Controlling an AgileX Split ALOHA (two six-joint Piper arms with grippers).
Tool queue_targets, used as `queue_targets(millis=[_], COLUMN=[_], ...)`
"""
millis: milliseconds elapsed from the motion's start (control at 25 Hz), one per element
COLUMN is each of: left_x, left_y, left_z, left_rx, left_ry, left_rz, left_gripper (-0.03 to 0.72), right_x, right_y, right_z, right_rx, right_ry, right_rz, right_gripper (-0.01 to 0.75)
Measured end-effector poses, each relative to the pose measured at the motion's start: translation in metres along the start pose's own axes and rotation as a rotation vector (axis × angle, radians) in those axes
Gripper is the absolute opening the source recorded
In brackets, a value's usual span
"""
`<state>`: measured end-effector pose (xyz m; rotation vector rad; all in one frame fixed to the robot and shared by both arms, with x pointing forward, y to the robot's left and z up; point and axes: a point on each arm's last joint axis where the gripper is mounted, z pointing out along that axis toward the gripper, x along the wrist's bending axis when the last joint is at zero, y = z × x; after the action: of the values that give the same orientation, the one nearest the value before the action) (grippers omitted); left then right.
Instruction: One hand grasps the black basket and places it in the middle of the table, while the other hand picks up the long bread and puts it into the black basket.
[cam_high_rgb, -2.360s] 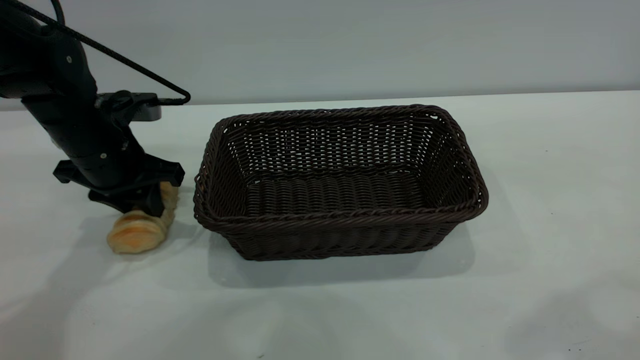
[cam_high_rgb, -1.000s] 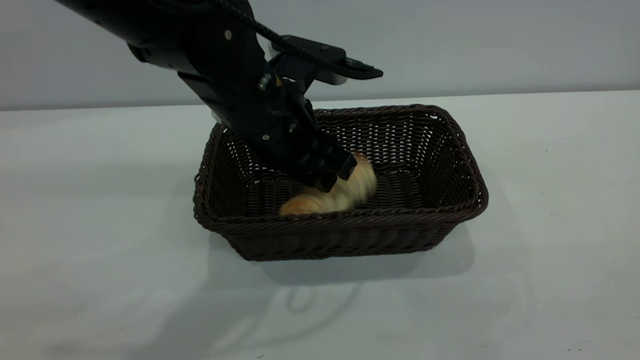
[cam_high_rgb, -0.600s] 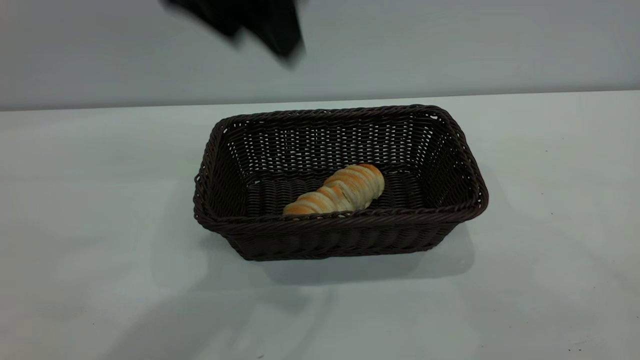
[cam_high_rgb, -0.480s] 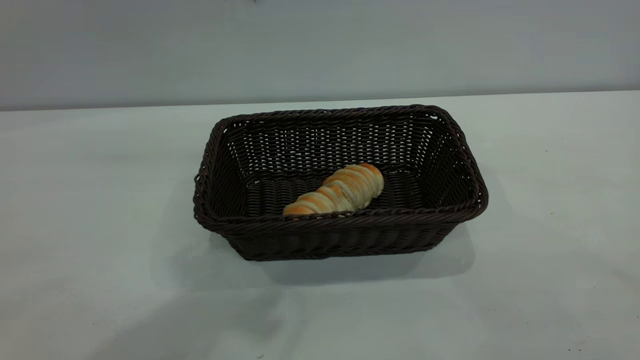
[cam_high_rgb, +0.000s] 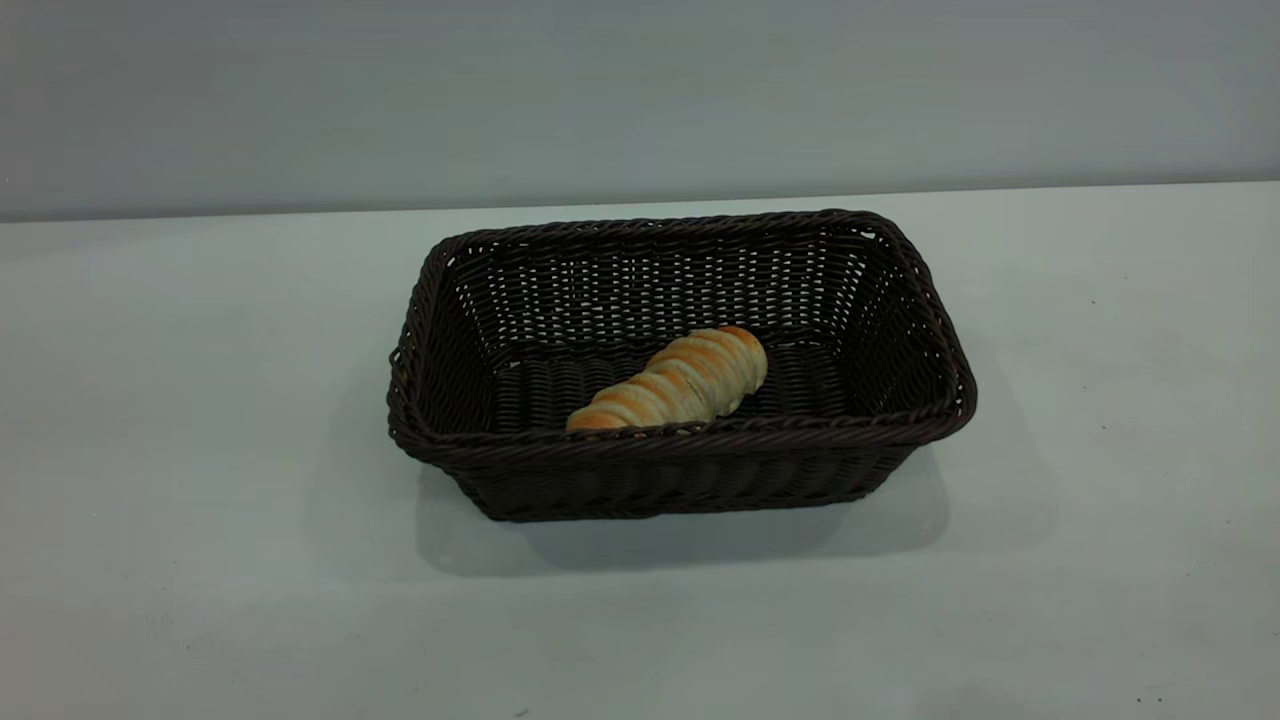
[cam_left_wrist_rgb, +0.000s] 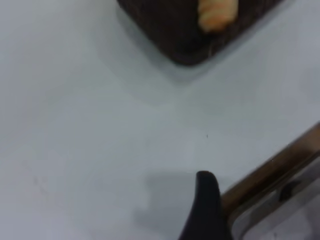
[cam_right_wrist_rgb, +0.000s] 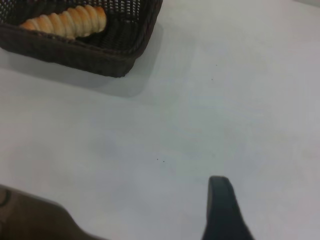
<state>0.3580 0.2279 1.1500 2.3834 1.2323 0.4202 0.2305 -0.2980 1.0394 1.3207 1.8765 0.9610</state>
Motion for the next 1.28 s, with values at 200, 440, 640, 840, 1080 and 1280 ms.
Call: queue_targets(millis=[200,440,640,840,1080,1280], left_x=[-0.008,-0.011,-0.009,-0.009,-0.009,-0.009], left_y=[-0.066,-0.131,-0.144,-0.155,-0.166,-0.172], left_z=[0.039,0.064,0.055,0.047,0.038,0.034], left_rx=[0.149,0.192,0.031,-0.069,-0.167,-0.216], left_ry=[-0.035,-0.026,0.000,0.001,0.001,0.033], left_rz=[-0.024,-0.064,-0.061,-0.067,-0.073,-0.123], left_gripper=[0.604,0.593,0.593,0.593,0.593,0.593], right_x=[0.000,0.000,0.000,0.000,0.002,0.002], right_y=[0.000,0.000,0.000,0.000,0.000,0.000], right_z=[0.000,0.000,0.000,0.000,0.001,0.000], right_rx=[-0.001,-0.001,-0.002,0.002,0.014,0.013], right_ry=[0.000,0.000,0.000,-0.034,-0.148,-0.149], right_rz=[0.001,0.001,0.001,0.022,0.095,0.096], right_gripper=[0.478,0.478,0.478,0.478,0.477,0.477])
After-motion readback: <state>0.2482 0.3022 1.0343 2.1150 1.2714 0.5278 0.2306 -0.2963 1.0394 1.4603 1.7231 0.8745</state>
